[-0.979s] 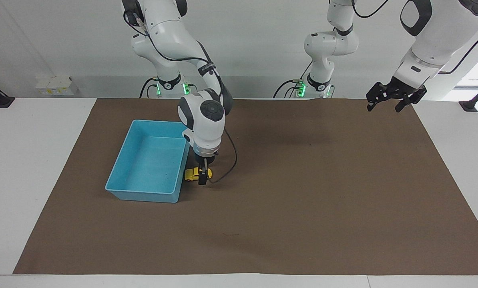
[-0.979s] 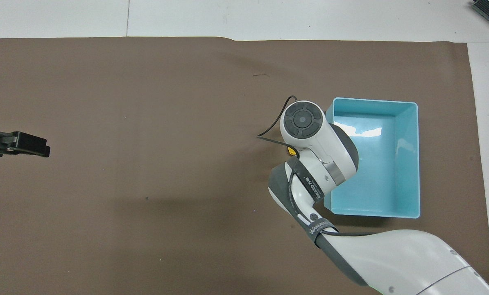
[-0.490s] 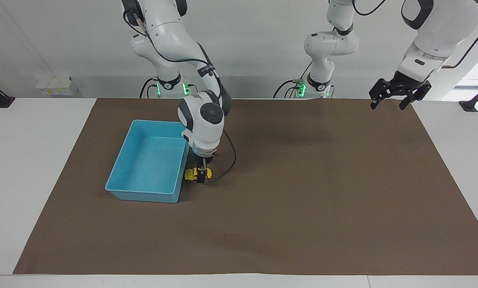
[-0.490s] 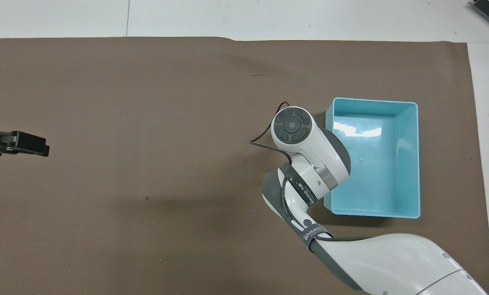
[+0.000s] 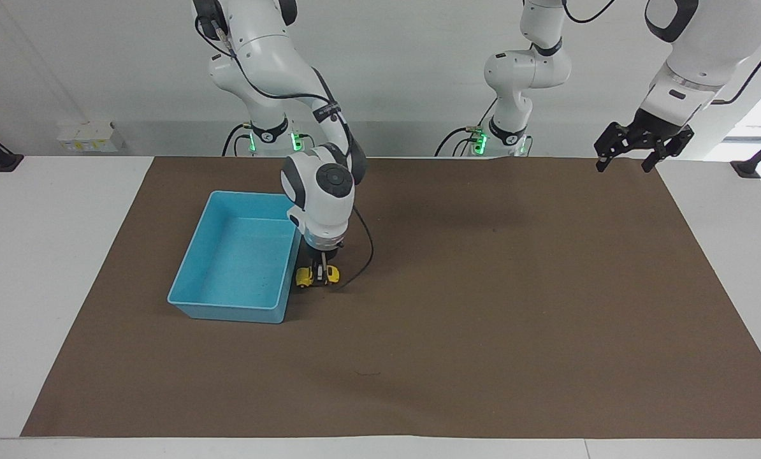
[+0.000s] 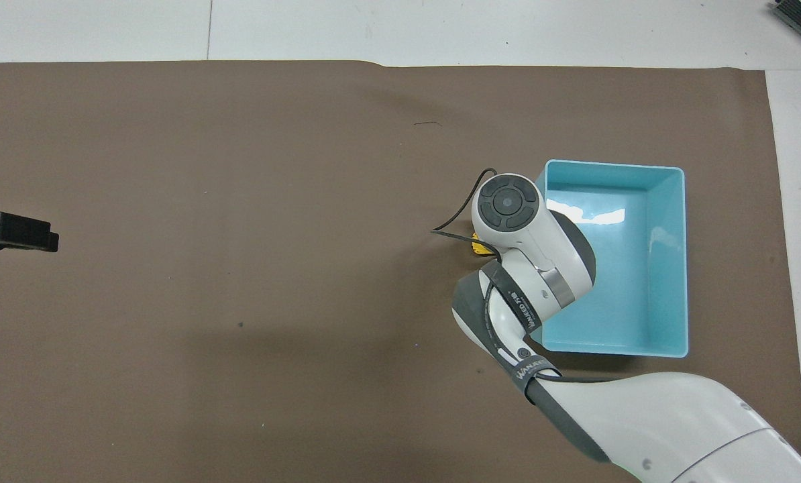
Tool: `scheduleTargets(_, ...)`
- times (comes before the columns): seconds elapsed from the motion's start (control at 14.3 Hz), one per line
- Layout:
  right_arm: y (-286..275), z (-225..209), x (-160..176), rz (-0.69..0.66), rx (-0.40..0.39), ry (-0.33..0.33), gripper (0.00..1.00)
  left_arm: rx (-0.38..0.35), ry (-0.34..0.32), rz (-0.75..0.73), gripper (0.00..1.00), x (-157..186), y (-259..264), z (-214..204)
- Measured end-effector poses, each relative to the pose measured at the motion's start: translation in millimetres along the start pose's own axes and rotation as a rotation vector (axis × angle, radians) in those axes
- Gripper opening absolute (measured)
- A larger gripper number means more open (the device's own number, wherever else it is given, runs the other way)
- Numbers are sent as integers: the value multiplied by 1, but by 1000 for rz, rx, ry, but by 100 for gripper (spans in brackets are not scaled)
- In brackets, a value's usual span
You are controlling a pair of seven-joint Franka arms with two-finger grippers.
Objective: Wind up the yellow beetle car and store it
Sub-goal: 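Grasp the yellow car with the right gripper and lift it, then lower the car into the blue bin and open the right gripper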
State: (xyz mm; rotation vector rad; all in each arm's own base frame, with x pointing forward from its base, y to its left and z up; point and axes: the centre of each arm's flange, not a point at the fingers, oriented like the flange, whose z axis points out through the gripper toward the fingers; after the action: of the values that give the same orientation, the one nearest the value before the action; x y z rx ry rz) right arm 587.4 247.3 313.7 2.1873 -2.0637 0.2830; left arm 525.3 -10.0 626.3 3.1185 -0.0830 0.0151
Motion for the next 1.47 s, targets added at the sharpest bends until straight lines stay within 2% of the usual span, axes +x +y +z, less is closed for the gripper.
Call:
scheduleTargets(0.21, -6, -33, -10, -30, 33, -3, 45, 0, 0, -1, 100, 0, 0, 0)
scheduleTargets(0.42, -8, -68, 0, -81, 56, -3, 45, 0, 0, -1, 100, 0, 0, 0)
scheduleTargets(0.77, 7, -128, 34, -342, 41, 12, 45, 0, 0, -1, 100, 0, 0, 0)
scheduleTargets(1.12, 6, -147, 85, -649, 27, -41, 45, 0, 0, -1, 100, 0, 0, 0)
scheduleTargets(1.26, 7, -147, 96, -752, 26, -80, 45, 0, 0, -1, 100, 0, 0, 0)
scheduleTargets(1.47, 9, -141, 131, -897, 36, -147, 45, 0, 0, -1, 100, 0, 0, 0)
